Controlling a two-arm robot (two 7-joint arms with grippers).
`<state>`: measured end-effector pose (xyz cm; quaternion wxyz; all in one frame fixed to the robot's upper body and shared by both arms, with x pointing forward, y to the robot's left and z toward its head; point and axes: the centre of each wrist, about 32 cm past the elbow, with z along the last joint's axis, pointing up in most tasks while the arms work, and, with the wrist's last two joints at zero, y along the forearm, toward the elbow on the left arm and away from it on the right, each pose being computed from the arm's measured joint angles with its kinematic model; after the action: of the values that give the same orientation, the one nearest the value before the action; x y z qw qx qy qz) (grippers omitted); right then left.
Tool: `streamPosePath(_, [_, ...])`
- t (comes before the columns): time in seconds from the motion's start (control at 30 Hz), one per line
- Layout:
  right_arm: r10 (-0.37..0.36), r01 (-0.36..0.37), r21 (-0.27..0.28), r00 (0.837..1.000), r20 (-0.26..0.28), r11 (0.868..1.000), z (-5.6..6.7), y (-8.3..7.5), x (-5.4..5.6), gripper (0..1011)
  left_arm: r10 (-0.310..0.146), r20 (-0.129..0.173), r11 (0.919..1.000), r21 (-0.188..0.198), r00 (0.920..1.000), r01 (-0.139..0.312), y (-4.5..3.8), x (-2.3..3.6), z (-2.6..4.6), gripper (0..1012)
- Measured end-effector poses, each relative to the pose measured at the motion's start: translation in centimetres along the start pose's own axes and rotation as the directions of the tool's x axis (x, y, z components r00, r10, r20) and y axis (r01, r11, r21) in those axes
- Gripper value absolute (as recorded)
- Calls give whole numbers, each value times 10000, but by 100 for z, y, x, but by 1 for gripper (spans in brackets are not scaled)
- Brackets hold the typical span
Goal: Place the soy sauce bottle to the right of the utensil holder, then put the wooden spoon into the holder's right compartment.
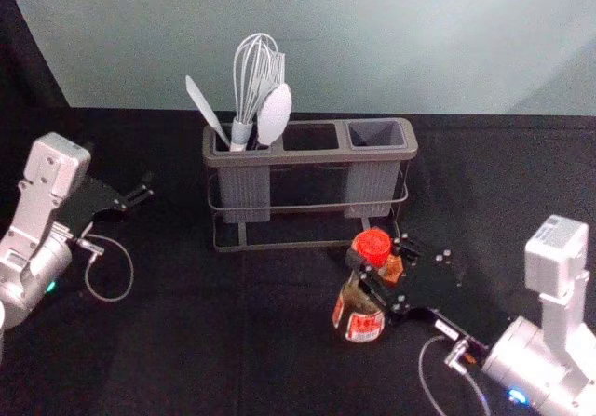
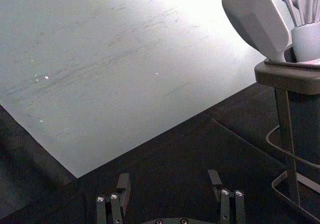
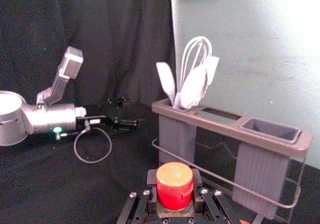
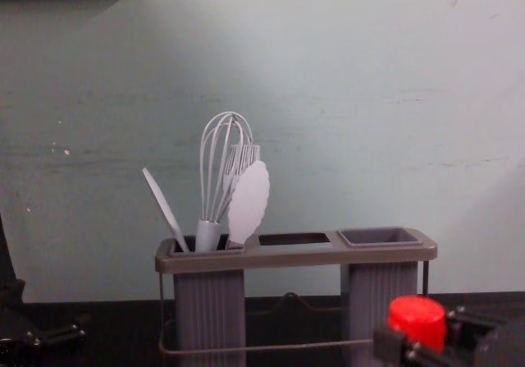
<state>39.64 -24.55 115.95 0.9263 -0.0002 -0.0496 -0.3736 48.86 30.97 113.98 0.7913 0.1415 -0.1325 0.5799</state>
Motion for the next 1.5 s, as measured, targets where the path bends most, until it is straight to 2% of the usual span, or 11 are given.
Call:
streamPosePath(0.1, [-72, 72, 78, 10000, -1, 9999, 36, -23, 23, 383, 1, 0, 10000, 0, 10000, -1, 0, 0, 0, 1011])
streamPosePath(0.4, [-806, 800, 294, 9965, 206, 9964, 165, -142, 214, 383, 0, 0, 10000, 1, 10000, 0, 0, 0, 0, 1011])
streamPosePath(0.67, [-1679, 1665, 305, 9843, 549, 9856, 221, -202, 477, 383, 0, 0, 10000, 1, 10000, 0, 0, 0, 0, 1011])
streamPosePath(0.83, [-2108, 2098, 249, 9766, 437, 9774, 145, -162, 682, 382, 1, -1, 10000, 0, 10000, -1, 0, 0, 0, 1011])
streamPosePath(0.97, [-2351, 2346, 178, 9712, 376, 9719, 79, -103, 799, 383, 1, 0, 10000, 0, 10000, -1, 0, 0, 0, 1011])
streamPosePath(1.2, [-2544, 2546, -2, 9663, 394, 9670, -8, 12, 917, 383, 0, 0, 10000, 1, 10000, 0, 0, 0, 0, 1011])
streamPosePath(1.5, [-2531, 2531, -1, 9674, 109, 9674, -85, 175, 1056, 383, 1, 0, 10000, 0, 10000, -1, 0, 0, 0, 1011])
